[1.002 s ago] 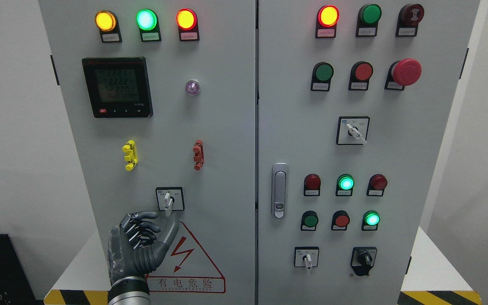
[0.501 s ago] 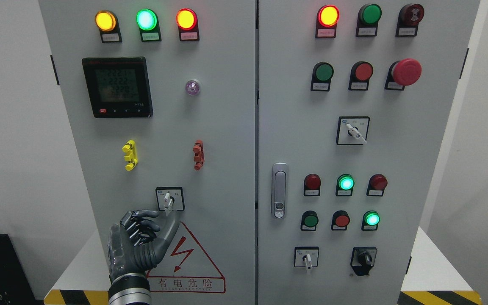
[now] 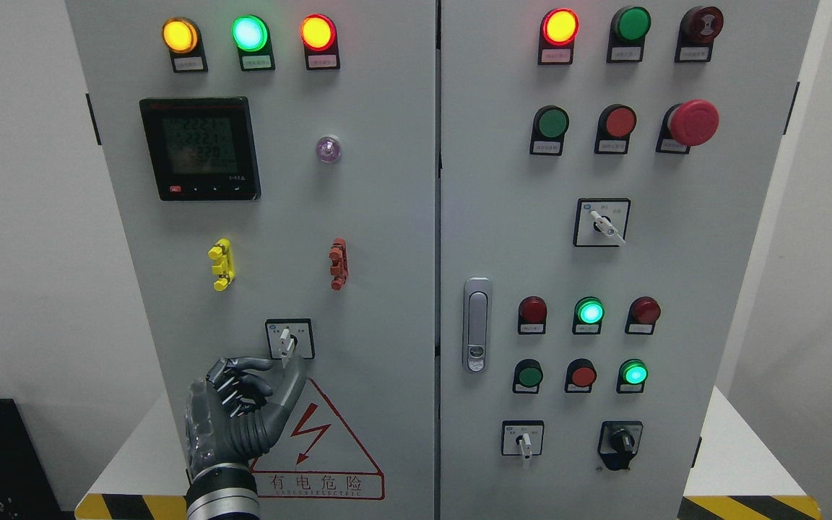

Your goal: Turn on light switch 1

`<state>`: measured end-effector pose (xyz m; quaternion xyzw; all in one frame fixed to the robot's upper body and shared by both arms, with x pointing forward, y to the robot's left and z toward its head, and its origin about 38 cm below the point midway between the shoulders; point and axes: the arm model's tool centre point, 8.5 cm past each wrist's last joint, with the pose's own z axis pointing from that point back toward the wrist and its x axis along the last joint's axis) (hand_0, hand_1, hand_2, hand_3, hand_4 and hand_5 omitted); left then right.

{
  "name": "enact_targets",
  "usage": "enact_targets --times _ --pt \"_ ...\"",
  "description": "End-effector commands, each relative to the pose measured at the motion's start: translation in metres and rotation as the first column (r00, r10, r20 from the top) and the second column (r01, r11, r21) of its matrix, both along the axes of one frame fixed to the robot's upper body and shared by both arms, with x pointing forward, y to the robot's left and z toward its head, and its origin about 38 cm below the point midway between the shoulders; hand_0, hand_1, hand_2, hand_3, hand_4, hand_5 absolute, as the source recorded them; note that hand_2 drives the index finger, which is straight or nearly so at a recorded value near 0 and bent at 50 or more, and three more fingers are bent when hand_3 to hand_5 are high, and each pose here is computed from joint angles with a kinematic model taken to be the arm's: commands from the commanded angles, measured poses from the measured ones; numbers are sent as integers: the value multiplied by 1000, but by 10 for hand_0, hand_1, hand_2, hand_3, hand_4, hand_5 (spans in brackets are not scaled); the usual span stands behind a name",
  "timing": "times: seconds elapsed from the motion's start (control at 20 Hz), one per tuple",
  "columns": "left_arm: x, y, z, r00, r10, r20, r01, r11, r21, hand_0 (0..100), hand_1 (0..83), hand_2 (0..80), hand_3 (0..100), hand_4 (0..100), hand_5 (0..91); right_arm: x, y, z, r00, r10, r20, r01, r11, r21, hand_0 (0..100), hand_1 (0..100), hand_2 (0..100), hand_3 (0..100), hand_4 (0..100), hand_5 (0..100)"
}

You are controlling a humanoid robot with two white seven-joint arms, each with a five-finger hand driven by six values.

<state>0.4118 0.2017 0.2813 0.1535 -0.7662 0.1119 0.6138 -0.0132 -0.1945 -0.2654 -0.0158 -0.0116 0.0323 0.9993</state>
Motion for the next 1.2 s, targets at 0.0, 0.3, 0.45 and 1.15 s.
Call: enact_targets --times 0.0,0.3,0.45,1.15 --pt "1 -1 0 1000 2 -2 -2 1000 6 103 761 573 870 859 751 0 0 0 1000 -24 -2 24 1000 1 0 0 0 0 0 0" --pt "5 -4 -1 1000 -4 -9 4 1000 8 110 757 572 872 862 756 0 0 0 1000 -24 -2 24 1000 1 0 0 0 0 0 0" --pt "6 -4 -2 1000 -6 -14 6 1000 9 114 756 572 872 865 759 0 0 0 1000 -24 -2 24 1000 1 0 0 0 0 0 0" --pt "8 -5 2 1000 -7 -19 7 1000 7 123 753 575 875 876 771 0 0 0 1000 -24 -2 24 1000 1 0 0 0 0 0 0"
